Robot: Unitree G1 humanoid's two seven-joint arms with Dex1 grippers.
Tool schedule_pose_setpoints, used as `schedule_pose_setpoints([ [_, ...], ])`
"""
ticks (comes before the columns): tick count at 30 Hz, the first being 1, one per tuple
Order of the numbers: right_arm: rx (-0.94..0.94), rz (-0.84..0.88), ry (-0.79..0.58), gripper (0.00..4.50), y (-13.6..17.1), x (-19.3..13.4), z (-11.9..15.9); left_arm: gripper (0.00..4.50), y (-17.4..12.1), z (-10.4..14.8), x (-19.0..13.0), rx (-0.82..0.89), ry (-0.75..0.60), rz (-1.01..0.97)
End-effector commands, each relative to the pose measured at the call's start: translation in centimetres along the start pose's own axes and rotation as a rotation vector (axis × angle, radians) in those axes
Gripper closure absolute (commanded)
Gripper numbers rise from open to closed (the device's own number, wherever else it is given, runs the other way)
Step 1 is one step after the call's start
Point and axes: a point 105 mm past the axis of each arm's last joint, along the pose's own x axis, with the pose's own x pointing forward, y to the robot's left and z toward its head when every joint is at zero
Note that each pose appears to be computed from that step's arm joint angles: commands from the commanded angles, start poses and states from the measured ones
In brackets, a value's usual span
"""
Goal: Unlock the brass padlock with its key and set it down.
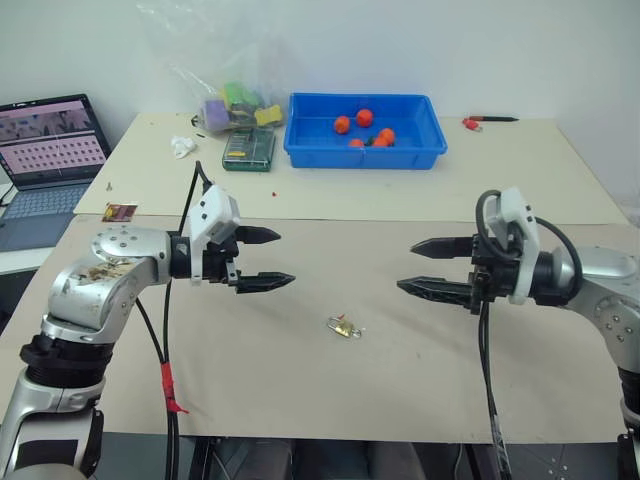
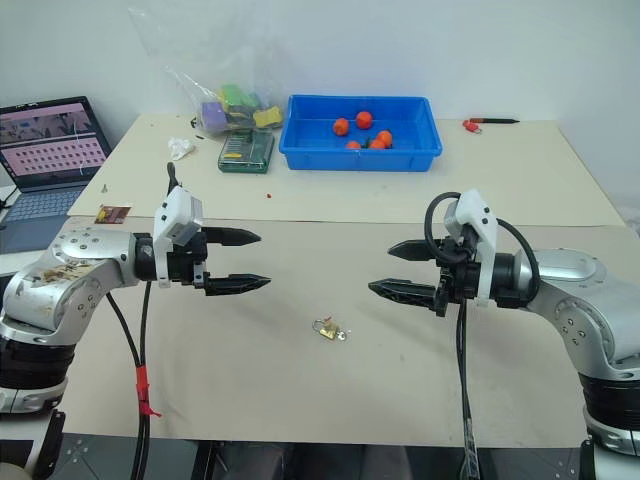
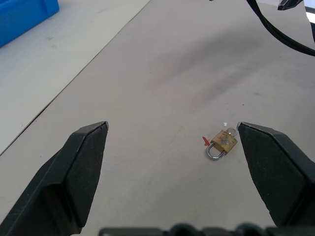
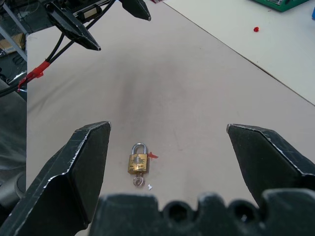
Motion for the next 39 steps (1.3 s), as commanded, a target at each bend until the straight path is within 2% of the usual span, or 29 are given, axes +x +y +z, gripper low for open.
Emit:
schedule_pose_setpoints([
  [1, -0.021, 0.002, -0.048, 0.06, 0.4, -0.6, 0.7, 0.00, -0.2, 0.7, -0.1, 0.005, -0.024, -0.041],
  [4, 0.002, -0.008, -0.039, 0.06, 0.5, -0.8, -0.2, 0.00, -1.0, 0.8, 0.5, -0.020, -0.068, -0.127],
  [5, 0.005, -0.015, -0.040, 0.06, 0.4, -0.9, -0.3, 0.00, -1.3, 0.7, 1.0, 0.018, -0.058, -0.149],
  [8, 0.000, -0.050, -0.033, 0.06, 0.1, -1.4, -0.4, 0.00, -2.6, -1.2, 2.6, 0.141, 0.023, -0.240],
  [13, -0.003, -0.082, -0.041, 0.06, 0.4, -2.5, -0.1, 0.00, -4.0, -2.7, 5.6, 0.172, -0.012, -0.353],
  [15, -0.003, -0.106, -0.051, 0.06, 1.0, -3.1, -0.1, 0.00, -4.6, -3.8, 7.2, 0.234, 0.021, -0.423],
  [22, 0.009, -0.212, -0.070, 0.06, 1.9, -4.6, -0.6, 0.00, -4.2, -6.9, 10.0, 0.407, 0.108, -0.530],
  [30, 0.008, -0.316, -0.080, 0.06, 2.5, -5.8, -0.8, 0.00, -4.3, -6.5, 12.5, 0.398, 0.059, -0.631],
  [38, -0.013, -0.348, -0.077, 0.06, 2.6, -5.9, -0.6, 0.00, -3.9, -6.9, 13.0, 0.439, 0.081, -0.649],
  [39, -0.014, -0.349, -0.073, 0.02, 2.6, -5.9, -0.6, 0.26, -3.9, -7.1, 13.0, 0.440, 0.086, -0.652],
])
